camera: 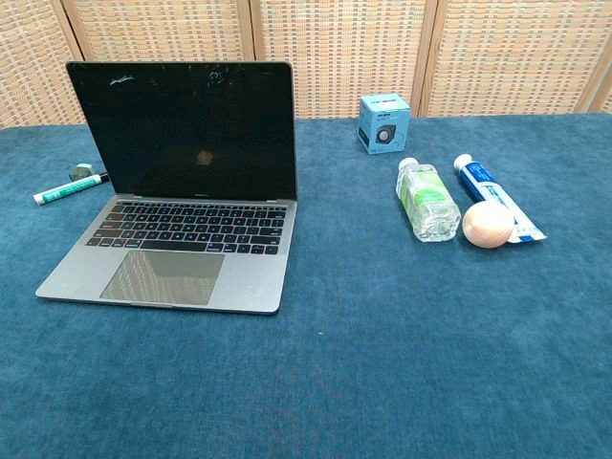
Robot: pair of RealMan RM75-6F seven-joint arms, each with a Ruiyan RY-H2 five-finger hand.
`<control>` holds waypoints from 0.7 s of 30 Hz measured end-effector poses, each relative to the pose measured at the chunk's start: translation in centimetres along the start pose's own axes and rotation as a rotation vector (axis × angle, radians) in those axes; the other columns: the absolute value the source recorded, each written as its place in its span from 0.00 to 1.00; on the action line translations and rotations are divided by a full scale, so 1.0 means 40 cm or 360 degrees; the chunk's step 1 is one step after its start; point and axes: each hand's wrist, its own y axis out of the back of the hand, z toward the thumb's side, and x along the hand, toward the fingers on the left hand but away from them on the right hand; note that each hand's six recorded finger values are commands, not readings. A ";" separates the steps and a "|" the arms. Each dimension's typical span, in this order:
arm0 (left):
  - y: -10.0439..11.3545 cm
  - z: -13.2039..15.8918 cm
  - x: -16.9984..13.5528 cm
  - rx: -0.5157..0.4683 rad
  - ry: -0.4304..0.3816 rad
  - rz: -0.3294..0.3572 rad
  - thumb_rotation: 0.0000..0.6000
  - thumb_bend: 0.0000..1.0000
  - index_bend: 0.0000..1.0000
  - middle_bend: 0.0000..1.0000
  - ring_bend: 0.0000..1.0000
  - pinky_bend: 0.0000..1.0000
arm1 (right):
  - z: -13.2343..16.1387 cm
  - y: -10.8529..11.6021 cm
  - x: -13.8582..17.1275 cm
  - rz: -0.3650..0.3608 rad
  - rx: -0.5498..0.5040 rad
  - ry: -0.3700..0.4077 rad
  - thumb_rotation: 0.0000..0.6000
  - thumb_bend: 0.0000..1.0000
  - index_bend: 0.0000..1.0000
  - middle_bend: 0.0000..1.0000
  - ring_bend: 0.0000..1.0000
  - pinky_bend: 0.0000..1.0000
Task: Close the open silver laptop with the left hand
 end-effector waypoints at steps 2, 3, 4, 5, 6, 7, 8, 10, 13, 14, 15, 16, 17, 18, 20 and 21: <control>0.000 0.000 0.000 -0.0001 0.0000 0.0000 1.00 0.00 0.00 0.00 0.00 0.00 | 0.000 0.001 0.000 -0.0002 -0.0002 0.0000 1.00 0.00 0.08 0.00 0.00 0.00; 0.000 0.000 0.000 0.0000 0.0001 -0.0001 1.00 0.00 0.00 0.00 0.00 0.00 | 0.000 0.001 0.000 -0.0002 -0.0001 0.0000 1.00 0.00 0.08 0.00 0.00 0.00; -0.001 -0.001 0.000 0.0000 0.0001 -0.0002 1.00 0.00 0.00 0.00 0.00 0.00 | 0.000 0.001 0.000 -0.0002 0.0001 0.0000 1.00 0.00 0.08 0.00 0.00 0.00; -0.001 0.000 0.000 0.0001 0.0001 -0.0002 1.00 0.00 0.00 0.00 0.00 0.00 | 0.000 0.000 0.000 -0.0002 0.0004 0.0000 1.00 0.00 0.08 0.00 0.00 0.00; -0.001 0.000 0.000 0.0002 0.0000 -0.0001 1.00 0.00 0.00 0.00 0.00 0.00 | 0.000 0.000 0.000 -0.0002 0.0003 -0.0001 1.00 0.00 0.08 0.00 0.00 0.00; -0.001 0.000 0.000 0.0003 -0.0001 -0.0001 1.00 0.00 0.00 0.00 0.00 0.00 | 0.000 0.000 0.000 -0.0002 0.0002 -0.0001 1.00 0.00 0.08 0.00 0.00 0.00; -0.002 0.001 0.000 0.0005 -0.0002 -0.0003 1.00 0.00 0.00 0.00 0.00 0.00 | -0.001 0.001 0.000 -0.0004 0.0002 -0.0002 1.00 0.00 0.08 0.00 0.00 0.00; -0.004 0.002 0.001 0.0005 -0.0001 -0.0006 1.00 0.00 0.00 0.00 0.00 0.00 | 0.000 0.002 -0.001 -0.0005 0.0000 -0.0001 1.00 0.00 0.08 0.00 0.00 0.00; -0.008 0.003 0.005 -0.0004 -0.0001 -0.0013 1.00 0.16 0.00 0.00 0.00 0.00 | 0.001 0.003 -0.001 -0.0006 -0.0007 0.0000 1.00 0.00 0.08 0.00 0.00 0.00; -0.009 0.005 0.007 -0.0011 -0.0003 -0.0019 1.00 0.30 0.00 0.00 0.00 0.00 | 0.001 0.005 -0.001 -0.0008 -0.0010 0.0000 1.00 0.00 0.08 0.00 0.00 0.00; -0.011 0.006 0.009 -0.0015 -0.0005 -0.0025 1.00 0.45 0.00 0.00 0.00 0.00 | 0.000 0.006 -0.002 -0.0010 -0.0011 -0.0001 1.00 0.00 0.08 0.00 0.00 0.00; -0.012 0.008 0.012 -0.0020 -0.0009 -0.0032 1.00 0.55 0.00 0.00 0.00 0.00 | -0.001 0.007 -0.002 -0.0011 -0.0013 -0.0003 1.00 0.00 0.08 0.00 0.00 0.00; -0.013 0.011 0.016 -0.0030 -0.0016 -0.0044 1.00 0.69 0.00 0.00 0.00 0.00 | -0.002 0.008 -0.002 -0.0012 -0.0016 -0.0008 1.00 0.00 0.08 0.00 0.00 0.00; -0.012 0.016 0.021 -0.0041 -0.0025 -0.0054 1.00 0.81 0.00 0.00 0.00 0.00 | -0.004 0.008 -0.002 -0.0013 -0.0020 -0.0011 1.00 0.00 0.08 0.00 0.00 0.00; -0.007 0.034 0.040 -0.0072 -0.0061 -0.0072 1.00 0.95 0.00 0.00 0.00 0.00 | -0.010 0.009 -0.004 -0.0011 -0.0025 -0.0023 1.00 0.00 0.08 0.00 0.00 0.00; -0.002 0.044 0.051 -0.0083 -0.0081 -0.0077 1.00 0.99 0.00 0.00 0.00 0.00 | -0.012 0.009 -0.005 -0.0009 -0.0026 -0.0028 1.00 0.00 0.08 0.00 0.00 0.00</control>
